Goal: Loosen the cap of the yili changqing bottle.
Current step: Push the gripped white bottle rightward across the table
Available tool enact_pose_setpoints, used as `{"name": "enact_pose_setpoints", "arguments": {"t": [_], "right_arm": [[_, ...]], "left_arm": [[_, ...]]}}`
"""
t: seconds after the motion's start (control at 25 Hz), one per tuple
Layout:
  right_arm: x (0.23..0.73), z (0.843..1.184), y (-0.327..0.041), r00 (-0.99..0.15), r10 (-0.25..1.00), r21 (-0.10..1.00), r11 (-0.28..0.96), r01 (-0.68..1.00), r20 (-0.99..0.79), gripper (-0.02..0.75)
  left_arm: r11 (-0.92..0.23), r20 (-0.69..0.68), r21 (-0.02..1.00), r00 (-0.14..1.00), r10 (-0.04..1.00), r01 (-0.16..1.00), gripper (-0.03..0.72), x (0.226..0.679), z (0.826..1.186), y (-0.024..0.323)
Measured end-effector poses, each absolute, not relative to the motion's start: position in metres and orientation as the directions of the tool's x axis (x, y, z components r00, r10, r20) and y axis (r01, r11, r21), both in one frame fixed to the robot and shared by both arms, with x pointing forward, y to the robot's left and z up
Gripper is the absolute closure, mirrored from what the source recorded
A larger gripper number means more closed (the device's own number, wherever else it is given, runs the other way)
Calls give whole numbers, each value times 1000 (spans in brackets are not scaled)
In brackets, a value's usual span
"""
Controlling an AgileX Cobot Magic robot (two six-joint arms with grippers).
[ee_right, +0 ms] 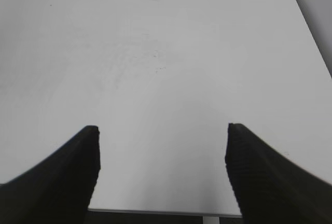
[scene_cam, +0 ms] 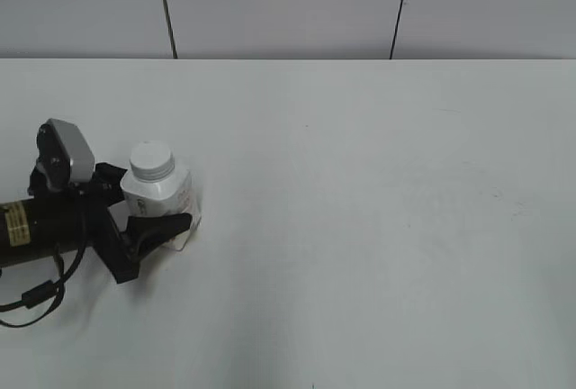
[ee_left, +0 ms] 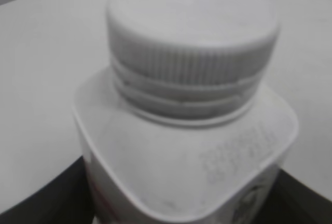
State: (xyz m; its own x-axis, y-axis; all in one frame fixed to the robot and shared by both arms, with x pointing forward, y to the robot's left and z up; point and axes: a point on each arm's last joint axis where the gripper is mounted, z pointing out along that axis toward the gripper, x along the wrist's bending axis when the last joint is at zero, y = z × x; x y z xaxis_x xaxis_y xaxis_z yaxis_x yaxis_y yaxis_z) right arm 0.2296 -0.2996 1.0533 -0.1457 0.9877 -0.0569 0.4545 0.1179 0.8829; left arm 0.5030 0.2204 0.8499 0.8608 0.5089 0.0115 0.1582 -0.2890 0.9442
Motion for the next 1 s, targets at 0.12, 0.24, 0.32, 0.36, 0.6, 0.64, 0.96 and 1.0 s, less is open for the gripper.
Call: {"name": "enact_pose_setpoints", "arguments": {"t": [0.12, 0.24, 0.32, 0.36, 0.6, 0.64, 0.96, 1.0], "right_arm": [[230, 1053, -300, -146, 988, 883, 118, 455, -57, 146], [230, 1053, -300, -146, 988, 883, 118, 454, -57, 146], [232, 1054, -299, -147, 988, 875, 120, 469, -56, 146], [235, 1054, -299, -148, 987, 865, 122, 486, -56, 146], [259, 1065, -296, -154, 987, 806, 132, 576, -52, 146], [264, 1069, -296, -155, 986, 796, 135, 590, -52, 146], [311, 1094, -290, -223, 970, 692, 227, 685, -98, 146], [318, 1096, -289, -245, 963, 677, 254, 691, -112, 146]], "left_arm": [[-262, -2, 953, 870, 493, 150, 200, 516, 856, 212], [-254, 10, 960, 895, 447, 116, 201, 524, 861, 195], [-254, 29, 964, 915, 402, 80, 201, 527, 865, 181], [-251, 38, 966, 926, 376, 63, 201, 528, 868, 173], [-209, 37, 978, 959, 279, 23, 201, 534, 882, 133], [-205, 37, 979, 963, 267, 19, 201, 534, 882, 129], [-230, -32, 970, 983, 179, 73, 203, 536, 857, 108], [-240, -26, 969, 988, 155, 63, 203, 534, 856, 106]]}}
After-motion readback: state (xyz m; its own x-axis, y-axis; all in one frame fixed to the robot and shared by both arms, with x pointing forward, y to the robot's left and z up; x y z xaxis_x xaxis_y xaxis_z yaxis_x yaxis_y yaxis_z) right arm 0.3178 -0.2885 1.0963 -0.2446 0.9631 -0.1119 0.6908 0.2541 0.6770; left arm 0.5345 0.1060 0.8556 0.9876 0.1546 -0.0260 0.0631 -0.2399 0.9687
